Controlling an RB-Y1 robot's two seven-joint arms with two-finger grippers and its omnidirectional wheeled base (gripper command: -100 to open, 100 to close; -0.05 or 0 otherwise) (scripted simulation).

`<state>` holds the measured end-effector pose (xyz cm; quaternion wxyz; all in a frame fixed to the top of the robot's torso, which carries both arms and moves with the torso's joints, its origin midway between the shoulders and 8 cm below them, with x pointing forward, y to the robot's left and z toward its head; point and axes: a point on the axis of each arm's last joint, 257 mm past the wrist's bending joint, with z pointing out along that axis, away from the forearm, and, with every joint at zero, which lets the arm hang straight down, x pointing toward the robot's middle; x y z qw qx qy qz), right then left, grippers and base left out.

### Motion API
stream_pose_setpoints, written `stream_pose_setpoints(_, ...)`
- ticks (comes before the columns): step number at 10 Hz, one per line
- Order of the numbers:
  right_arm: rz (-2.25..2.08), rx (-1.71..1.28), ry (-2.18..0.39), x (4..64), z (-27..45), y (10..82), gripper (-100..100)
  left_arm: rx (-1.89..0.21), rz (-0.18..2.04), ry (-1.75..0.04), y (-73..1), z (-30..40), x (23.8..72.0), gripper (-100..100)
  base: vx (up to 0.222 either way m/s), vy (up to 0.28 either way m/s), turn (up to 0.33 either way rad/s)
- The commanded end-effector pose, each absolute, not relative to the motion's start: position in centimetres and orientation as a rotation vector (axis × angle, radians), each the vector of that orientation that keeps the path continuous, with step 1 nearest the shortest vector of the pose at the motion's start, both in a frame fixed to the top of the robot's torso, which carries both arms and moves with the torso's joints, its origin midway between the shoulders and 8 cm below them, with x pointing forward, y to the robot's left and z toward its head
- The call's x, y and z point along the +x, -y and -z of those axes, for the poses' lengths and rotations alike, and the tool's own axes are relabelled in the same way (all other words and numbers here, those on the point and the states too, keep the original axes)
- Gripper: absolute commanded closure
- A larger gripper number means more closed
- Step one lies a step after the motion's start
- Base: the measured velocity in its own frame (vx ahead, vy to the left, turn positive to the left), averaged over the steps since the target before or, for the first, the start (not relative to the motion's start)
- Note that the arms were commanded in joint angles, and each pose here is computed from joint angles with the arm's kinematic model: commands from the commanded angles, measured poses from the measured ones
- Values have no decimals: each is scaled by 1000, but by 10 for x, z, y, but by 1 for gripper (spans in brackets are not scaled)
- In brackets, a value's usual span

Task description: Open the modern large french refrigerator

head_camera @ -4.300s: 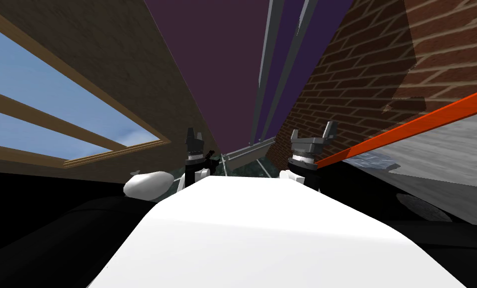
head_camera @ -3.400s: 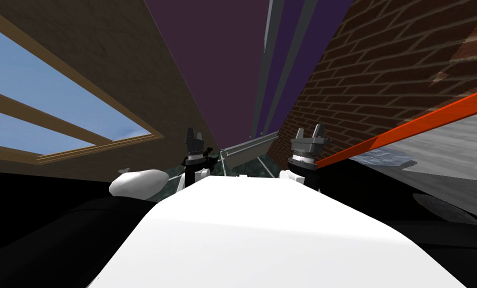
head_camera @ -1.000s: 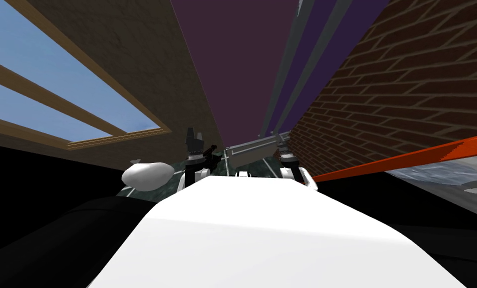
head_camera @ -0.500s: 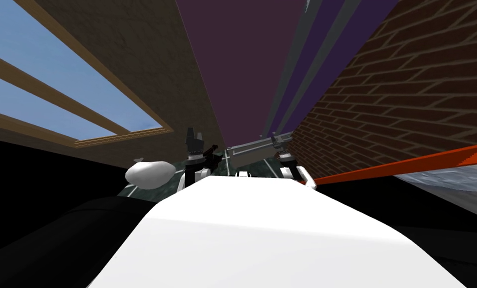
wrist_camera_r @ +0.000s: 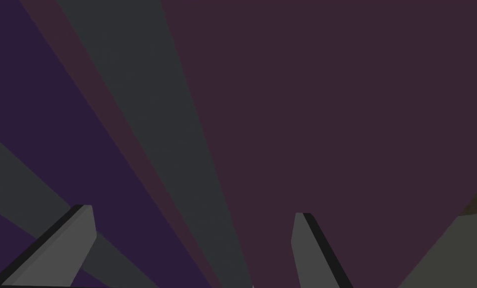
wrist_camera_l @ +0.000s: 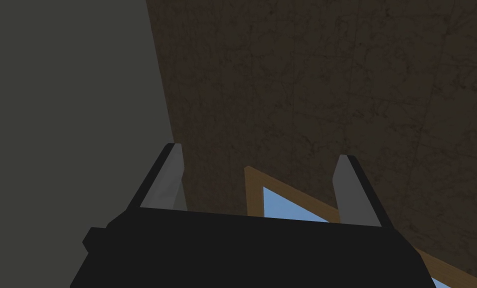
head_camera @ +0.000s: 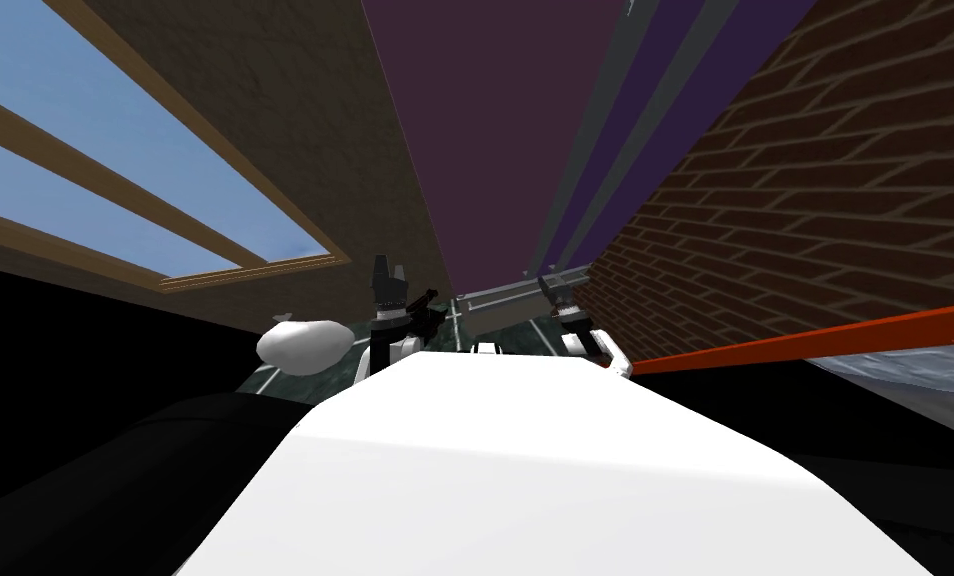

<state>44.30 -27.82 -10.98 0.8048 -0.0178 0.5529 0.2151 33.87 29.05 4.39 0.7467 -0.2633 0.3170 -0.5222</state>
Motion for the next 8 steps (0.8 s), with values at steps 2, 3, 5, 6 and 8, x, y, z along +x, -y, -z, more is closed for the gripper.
stream_pose_setpoints(2, -323, -160, -1237, 456, 134, 287, -100, -576, 1143, -694, -290, -44, 339, 0, 13, 18, 34)
stream_pose_setpoints(3, -319, -163, -1236, 456, 134, 287, -100, -576, 1143, -694, -290, -44, 339, 0, 11, 17, 26)
stream_pose_setpoints(5, -254, -222, -1258, 462, 144, 292, -100, -576, 1143, -694, -290, -44, 339, 0, 17, 20, 35)
stream_pose_setpoints(6, -194, -279, -1277, 467, 154, 298, -100, -576, 1143, -694, -290, -44, 339, 0, 15, 17, 40)
stream_pose_setpoints(8, -129, -339, -1294, 472, 164, 304, -100, -576, 1143, -694, -290, -44, 339, 0, 18, 24, 51)
